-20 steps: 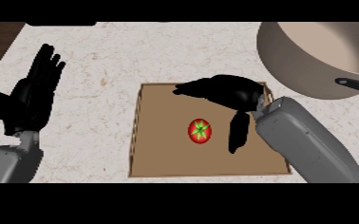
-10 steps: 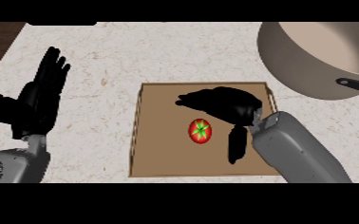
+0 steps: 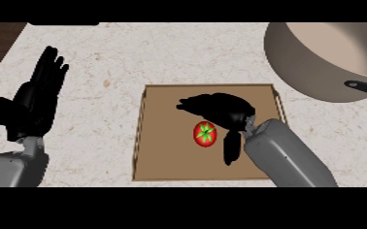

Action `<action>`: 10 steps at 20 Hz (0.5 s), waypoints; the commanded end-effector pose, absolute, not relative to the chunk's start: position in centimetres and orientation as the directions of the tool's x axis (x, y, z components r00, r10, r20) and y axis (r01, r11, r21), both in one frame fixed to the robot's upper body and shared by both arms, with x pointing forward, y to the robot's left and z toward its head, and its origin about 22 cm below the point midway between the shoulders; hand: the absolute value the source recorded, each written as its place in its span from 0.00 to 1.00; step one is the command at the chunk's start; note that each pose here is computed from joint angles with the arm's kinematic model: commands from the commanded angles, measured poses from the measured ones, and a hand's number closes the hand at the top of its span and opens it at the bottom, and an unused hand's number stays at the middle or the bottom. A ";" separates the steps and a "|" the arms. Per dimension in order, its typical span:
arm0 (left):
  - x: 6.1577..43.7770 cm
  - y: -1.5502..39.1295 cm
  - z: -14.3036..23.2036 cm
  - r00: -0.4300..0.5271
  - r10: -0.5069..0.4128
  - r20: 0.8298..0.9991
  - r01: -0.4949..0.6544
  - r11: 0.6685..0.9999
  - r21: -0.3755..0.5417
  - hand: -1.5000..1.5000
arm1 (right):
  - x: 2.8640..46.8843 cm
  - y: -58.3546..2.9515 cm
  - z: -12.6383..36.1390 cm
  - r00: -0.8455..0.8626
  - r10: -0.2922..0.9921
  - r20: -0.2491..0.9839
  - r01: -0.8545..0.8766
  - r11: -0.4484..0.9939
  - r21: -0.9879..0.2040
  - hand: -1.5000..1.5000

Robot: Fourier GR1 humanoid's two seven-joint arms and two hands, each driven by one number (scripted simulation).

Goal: Pick the tomato from the tray and place it in the pot

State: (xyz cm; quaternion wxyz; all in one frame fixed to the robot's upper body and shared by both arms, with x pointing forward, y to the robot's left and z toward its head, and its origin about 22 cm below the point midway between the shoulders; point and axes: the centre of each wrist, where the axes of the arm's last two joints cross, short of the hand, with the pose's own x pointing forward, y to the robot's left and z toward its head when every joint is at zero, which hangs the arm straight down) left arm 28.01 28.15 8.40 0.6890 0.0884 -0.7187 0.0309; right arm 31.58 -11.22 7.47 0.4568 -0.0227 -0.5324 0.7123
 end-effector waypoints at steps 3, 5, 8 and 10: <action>27.0 27.7 8.0 -0.050 -0.094 0.994 -0.171 0.982 0.084 0.50 | 31.8 -10.4 6.1 -0.577 0.698 0.425 -0.622 -0.038 -0.782 0.00; 27.6 28.2 9.7 -0.028 -0.090 0.996 -0.183 0.980 0.084 0.50 | 31.6 -9.6 5.1 -0.571 0.707 0.417 -0.607 -0.023 -0.794 0.00; 27.3 27.2 8.3 -0.036 -0.087 0.996 -0.163 0.983 0.080 0.50 | 31.9 -8.6 4.5 -0.554 0.725 0.410 -0.622 -0.033 -0.782 0.00; 27.7 27.8 8.7 -0.039 -0.076 0.996 -0.164 0.984 0.069 0.50 | 32.9 -10.2 4.9 -0.554 0.721 0.416 -0.623 -0.028 -0.782 0.00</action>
